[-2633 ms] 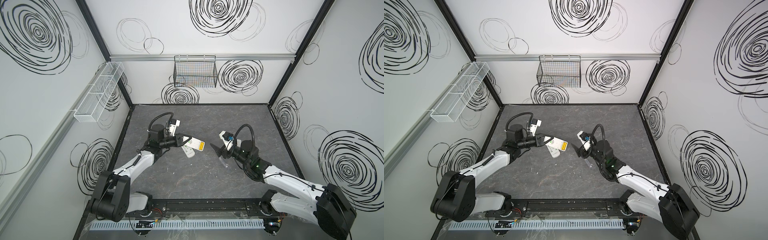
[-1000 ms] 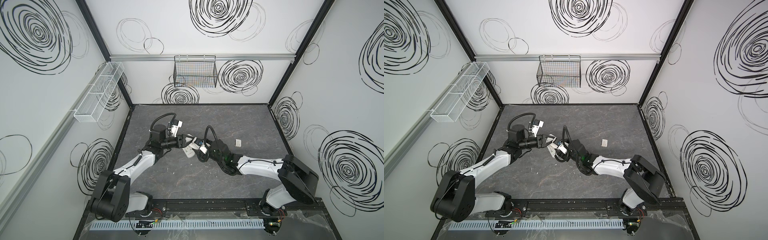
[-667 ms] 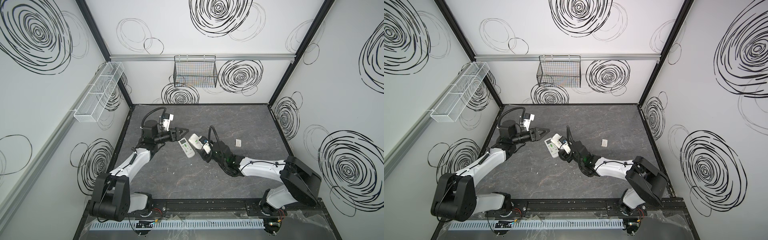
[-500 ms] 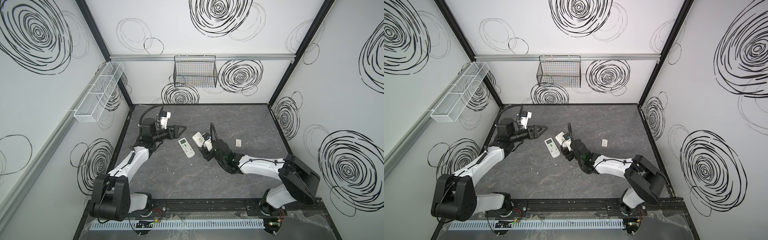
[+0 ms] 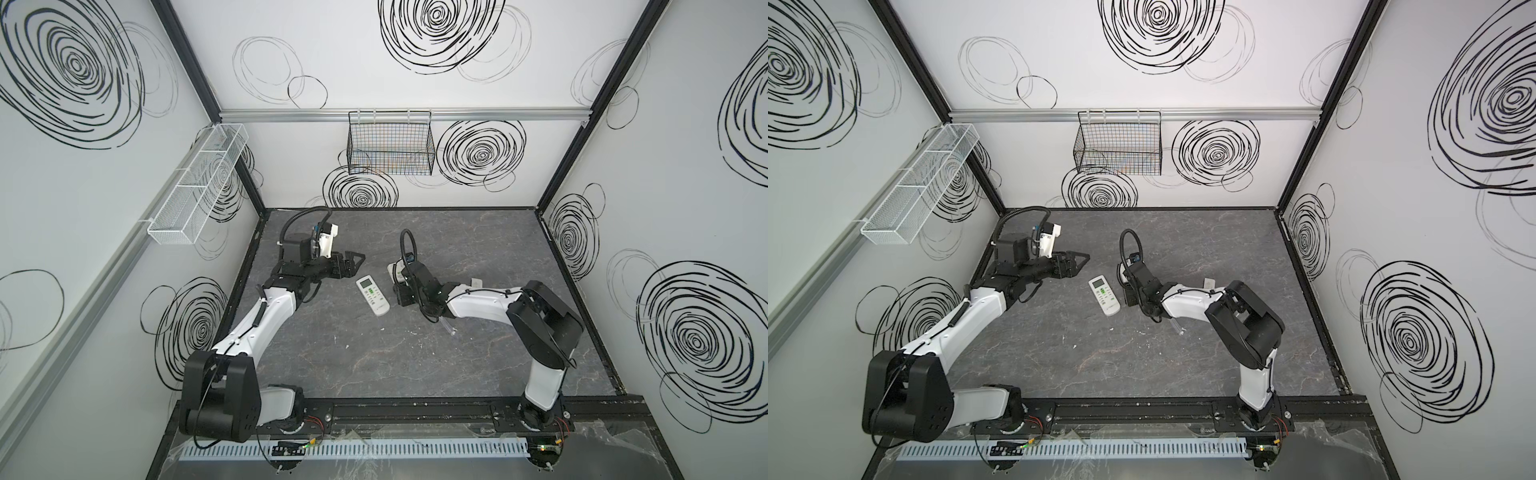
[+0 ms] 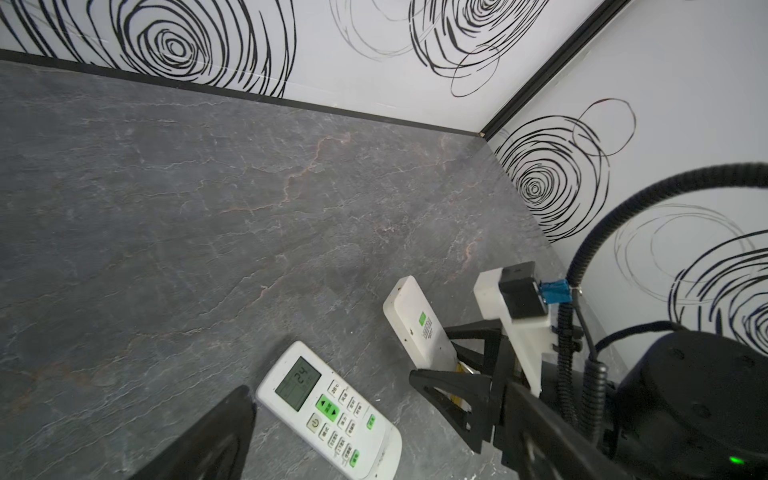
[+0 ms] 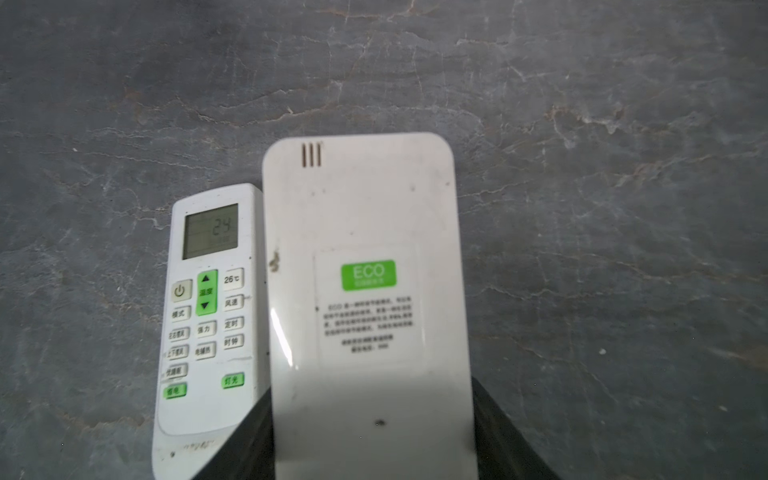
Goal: Unload the batteries from the remote control
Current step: 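Set the remote on the table batteries up and open the right gripper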
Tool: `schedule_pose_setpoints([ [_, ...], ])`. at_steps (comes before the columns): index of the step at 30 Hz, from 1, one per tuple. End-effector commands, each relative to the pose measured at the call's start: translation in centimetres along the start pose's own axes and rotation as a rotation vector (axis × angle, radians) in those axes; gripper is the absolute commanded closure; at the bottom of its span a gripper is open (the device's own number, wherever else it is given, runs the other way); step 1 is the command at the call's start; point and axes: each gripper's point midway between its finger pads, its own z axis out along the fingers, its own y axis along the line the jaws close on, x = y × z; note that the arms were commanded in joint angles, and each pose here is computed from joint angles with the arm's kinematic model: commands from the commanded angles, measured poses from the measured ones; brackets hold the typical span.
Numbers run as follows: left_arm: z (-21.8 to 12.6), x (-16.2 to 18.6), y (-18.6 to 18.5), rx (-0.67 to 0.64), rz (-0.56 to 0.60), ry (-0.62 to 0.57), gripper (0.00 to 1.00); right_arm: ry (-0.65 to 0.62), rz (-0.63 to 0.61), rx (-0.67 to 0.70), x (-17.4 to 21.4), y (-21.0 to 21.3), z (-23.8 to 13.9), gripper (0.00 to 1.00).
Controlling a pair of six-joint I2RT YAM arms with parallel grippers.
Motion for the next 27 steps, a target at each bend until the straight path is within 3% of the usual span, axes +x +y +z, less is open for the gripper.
schedule_pose_setpoints([
  [1,-0.8,-1.5,-0.2,-0.032,0.075,-0.038,0.04,0.01,0.048,0.062,-0.6,-0.6,0.3,0.67],
  [8,-0.5,-1.2,-0.5,-0.011,0.067,-0.034,0.04,0.044,0.045,0.141,0.7,-1.8,1.1,0.64],
  [19,-0.3,-0.9,-1.0,0.022,0.069,-0.033,0.04,0.078,0.021,0.172,2.8,-2.4,2.0,0.5],
  [24,-0.2,-1.0,-1.0,0.021,0.062,-0.031,0.04,0.03,-0.016,0.138,0.6,-1.7,0.6,0.35],
  [27,-0.2,-1.0,-1.0,0.021,0.063,-0.032,0.04,-0.019,0.009,0.066,-1.7,-1.5,-1.1,0.31],
])
